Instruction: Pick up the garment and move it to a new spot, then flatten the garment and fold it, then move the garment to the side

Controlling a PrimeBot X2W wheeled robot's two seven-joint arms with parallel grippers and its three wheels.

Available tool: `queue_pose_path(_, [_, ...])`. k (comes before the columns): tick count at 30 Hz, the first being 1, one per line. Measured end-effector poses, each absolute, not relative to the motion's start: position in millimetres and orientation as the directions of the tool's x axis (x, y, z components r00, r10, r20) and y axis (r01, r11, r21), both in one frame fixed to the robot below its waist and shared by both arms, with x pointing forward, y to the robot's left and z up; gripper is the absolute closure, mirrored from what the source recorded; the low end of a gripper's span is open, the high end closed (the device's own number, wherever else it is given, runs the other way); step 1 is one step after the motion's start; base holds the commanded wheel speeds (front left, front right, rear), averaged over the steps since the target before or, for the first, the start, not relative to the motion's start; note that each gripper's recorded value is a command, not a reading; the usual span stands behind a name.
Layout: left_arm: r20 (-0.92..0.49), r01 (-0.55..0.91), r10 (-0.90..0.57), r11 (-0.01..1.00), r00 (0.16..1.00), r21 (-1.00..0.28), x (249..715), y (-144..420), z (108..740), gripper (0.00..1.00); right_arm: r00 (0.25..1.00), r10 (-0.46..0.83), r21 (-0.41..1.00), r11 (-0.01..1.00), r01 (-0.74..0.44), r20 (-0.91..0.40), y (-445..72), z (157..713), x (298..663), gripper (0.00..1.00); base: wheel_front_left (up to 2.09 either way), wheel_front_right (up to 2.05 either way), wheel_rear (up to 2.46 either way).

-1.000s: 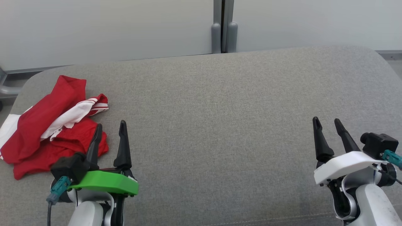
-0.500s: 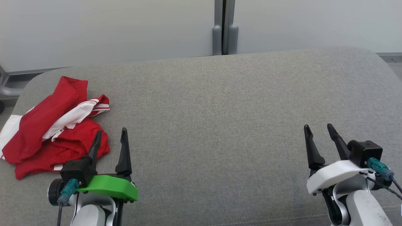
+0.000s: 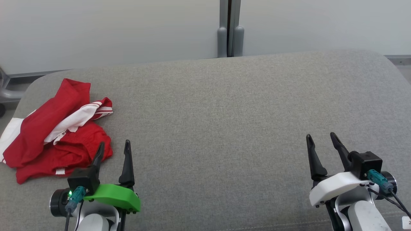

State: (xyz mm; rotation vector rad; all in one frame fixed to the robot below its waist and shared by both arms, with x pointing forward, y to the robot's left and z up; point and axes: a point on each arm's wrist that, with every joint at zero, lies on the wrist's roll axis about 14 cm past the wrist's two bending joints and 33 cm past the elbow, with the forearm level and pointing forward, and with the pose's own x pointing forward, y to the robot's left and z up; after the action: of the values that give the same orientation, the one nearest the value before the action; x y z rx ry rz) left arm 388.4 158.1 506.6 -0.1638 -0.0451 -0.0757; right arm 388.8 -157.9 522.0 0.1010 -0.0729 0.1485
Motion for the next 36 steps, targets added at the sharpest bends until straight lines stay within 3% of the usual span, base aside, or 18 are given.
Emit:
queue_pose_path(25, [-0.008,0.074,-0.075,0.995,0.997,-0.063,385.0,159.3,491.3,0.00,0.976,0.179,0.016,0.983,-0.183,0.127,-143.8,524.0,382.2,0.00,0.00,0.00,0.00])
queue_pose_path(36, [-0.011,0.063,-0.064,0.994,0.998,-0.091,385.4,160.0,490.4,0.00,0.981,0.150,0.041,0.987,-0.156,0.123,-151.0,521.6,380.3,0.00,0.00,0.00,0.00])
